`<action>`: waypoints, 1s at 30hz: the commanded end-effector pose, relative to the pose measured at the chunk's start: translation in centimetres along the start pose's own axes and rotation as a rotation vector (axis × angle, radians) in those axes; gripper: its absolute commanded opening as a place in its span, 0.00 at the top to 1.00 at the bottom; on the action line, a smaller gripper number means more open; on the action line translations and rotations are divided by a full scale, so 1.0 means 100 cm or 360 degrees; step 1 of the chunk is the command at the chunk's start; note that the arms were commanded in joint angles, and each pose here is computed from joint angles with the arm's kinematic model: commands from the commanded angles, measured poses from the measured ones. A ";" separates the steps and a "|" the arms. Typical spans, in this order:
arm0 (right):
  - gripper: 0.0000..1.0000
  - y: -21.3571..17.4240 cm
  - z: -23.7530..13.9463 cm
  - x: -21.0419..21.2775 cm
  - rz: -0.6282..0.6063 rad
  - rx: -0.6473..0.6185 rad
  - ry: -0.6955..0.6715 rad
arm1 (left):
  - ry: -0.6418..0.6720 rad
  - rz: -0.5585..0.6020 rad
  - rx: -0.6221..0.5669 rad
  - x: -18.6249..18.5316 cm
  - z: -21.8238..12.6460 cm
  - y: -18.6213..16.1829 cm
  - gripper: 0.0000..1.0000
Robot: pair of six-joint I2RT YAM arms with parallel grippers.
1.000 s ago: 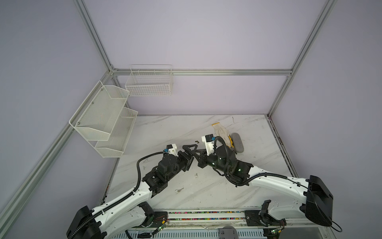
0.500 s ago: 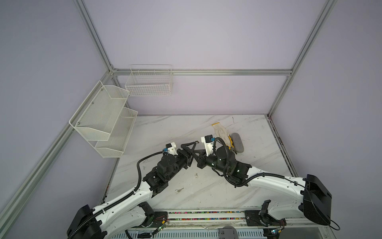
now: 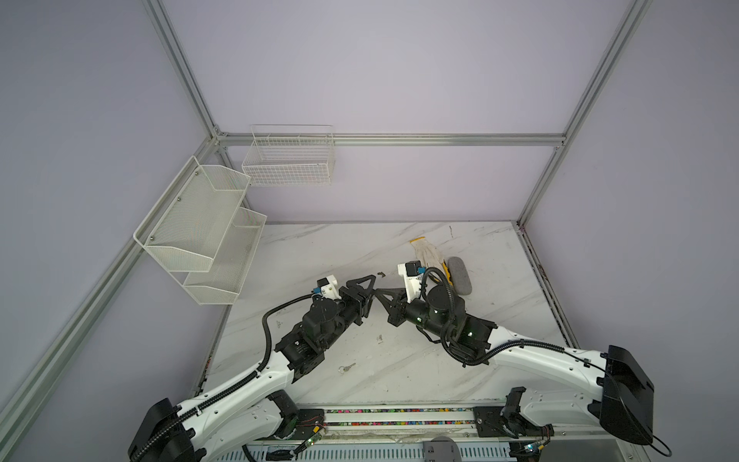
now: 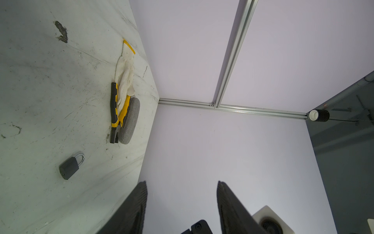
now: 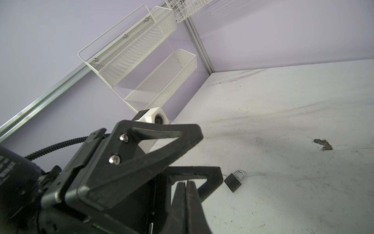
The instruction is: Unlock with the key
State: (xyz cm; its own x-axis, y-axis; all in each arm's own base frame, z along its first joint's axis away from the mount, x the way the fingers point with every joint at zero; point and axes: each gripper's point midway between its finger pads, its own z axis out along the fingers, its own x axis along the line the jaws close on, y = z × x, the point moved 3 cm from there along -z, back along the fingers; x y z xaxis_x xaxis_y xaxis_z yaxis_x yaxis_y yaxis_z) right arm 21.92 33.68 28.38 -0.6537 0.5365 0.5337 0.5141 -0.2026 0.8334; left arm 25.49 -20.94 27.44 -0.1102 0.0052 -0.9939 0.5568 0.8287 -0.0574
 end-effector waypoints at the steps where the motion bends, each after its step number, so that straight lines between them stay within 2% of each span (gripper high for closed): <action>1: 1.00 0.005 -0.005 -0.002 -0.0019 -0.0039 -0.0023 | -0.0096 -0.0027 -0.0011 -0.018 -0.004 0.000 0.48; 30: 1.00 0.014 -0.016 -0.006 -0.0050 -0.0114 -0.0076 | 0.0010 -0.0053 0.0010 -0.003 0.003 -0.003 0.96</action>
State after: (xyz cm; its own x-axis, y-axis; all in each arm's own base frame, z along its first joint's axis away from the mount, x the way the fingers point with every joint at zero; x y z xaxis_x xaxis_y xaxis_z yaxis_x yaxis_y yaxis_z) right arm 22.09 32.28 28.83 -0.6345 0.5782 0.5129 0.4784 -0.2274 0.8482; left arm 25.61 -20.98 26.73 -0.1496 -0.0041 -0.9887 0.5477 0.8322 -0.0863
